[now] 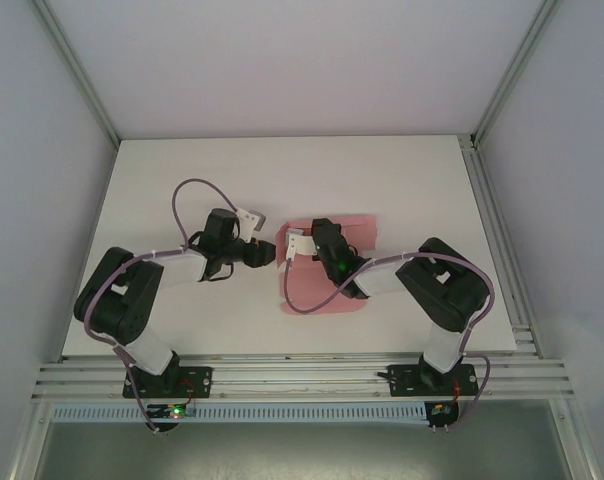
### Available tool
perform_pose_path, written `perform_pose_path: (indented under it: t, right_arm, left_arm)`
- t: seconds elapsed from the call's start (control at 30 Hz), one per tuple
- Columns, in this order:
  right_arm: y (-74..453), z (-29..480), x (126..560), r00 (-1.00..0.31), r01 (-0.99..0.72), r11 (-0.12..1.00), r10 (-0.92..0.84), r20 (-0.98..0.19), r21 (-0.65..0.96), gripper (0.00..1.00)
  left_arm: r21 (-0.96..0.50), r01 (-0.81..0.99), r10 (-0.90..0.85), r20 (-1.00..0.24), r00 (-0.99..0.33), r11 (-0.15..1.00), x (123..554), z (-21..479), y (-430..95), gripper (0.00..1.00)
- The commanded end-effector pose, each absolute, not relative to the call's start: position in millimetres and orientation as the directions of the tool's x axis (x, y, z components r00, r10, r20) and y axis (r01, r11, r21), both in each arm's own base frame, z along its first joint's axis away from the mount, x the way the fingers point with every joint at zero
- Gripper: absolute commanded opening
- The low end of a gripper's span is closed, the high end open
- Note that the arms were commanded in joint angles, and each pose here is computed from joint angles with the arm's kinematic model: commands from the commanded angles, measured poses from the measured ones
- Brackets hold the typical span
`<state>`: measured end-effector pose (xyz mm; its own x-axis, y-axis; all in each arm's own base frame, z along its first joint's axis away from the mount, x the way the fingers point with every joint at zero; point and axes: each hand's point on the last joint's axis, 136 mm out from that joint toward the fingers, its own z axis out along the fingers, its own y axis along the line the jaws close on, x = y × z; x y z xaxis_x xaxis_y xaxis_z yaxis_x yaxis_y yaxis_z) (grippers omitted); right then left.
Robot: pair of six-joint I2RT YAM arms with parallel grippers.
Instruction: Assemble paper box
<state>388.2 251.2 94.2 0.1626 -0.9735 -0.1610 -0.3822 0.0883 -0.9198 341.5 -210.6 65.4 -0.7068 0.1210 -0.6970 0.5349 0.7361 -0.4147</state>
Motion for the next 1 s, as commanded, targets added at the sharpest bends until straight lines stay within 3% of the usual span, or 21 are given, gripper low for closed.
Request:
perform_pose_path:
  t: [0.0, 0.2, 0.3, 0.47, 0.57, 0.77, 0.97]
  right_arm:
    - [241, 113, 403, 0.122, -0.373, 0.104, -0.980, -0.160, -0.922, 0.00]
    - [236, 139, 428, 0.083, -0.313, 0.096, -0.988, -0.128, -0.945, 0.00]
    - [235, 144, 441, 0.032, -0.290, 0.144, -0.987, -0.160, -0.946, 0.00]
    - [241, 141, 454, 0.024, -0.291, 0.180, -0.980, -0.195, -0.940, 0.00]
    - [244, 134, 454, 0.006, -0.296, 0.196, -0.978, -0.207, -0.935, 0.00]
    - [248, 119, 439, 0.000, -0.357, 0.226, -0.970, -0.242, -0.906, 0.00]
    - [260, 93, 394, 0.051, -0.533, 0.190, -0.965, -0.255, -0.825, 0.00]
  left_arm:
    - [-0.375, 0.527, 0.072, -0.760, -0.646, 0.762, 351, 93, -208, 0.60]
    - [-0.451, 0.437, 0.016, -0.681, -0.732, 0.778, 331, 88, -202, 0.56]
    - [-0.482, 0.366, -0.002, -0.607, -0.795, 0.796, 329, 72, -206, 0.38]
    - [-0.546, 0.369, -0.014, -0.573, -0.820, 0.752, 332, 64, -233, 0.36]
    - [-0.570, 0.343, -0.028, -0.542, -0.840, 0.747, 347, 60, -254, 0.24]
    - [-0.503, 0.247, 0.004, -0.435, -0.900, 0.828, 356, 14, -252, 0.07]
    - [-0.436, 0.165, -0.010, -0.371, -0.928, 0.885, 347, -13, -234, 0.01]
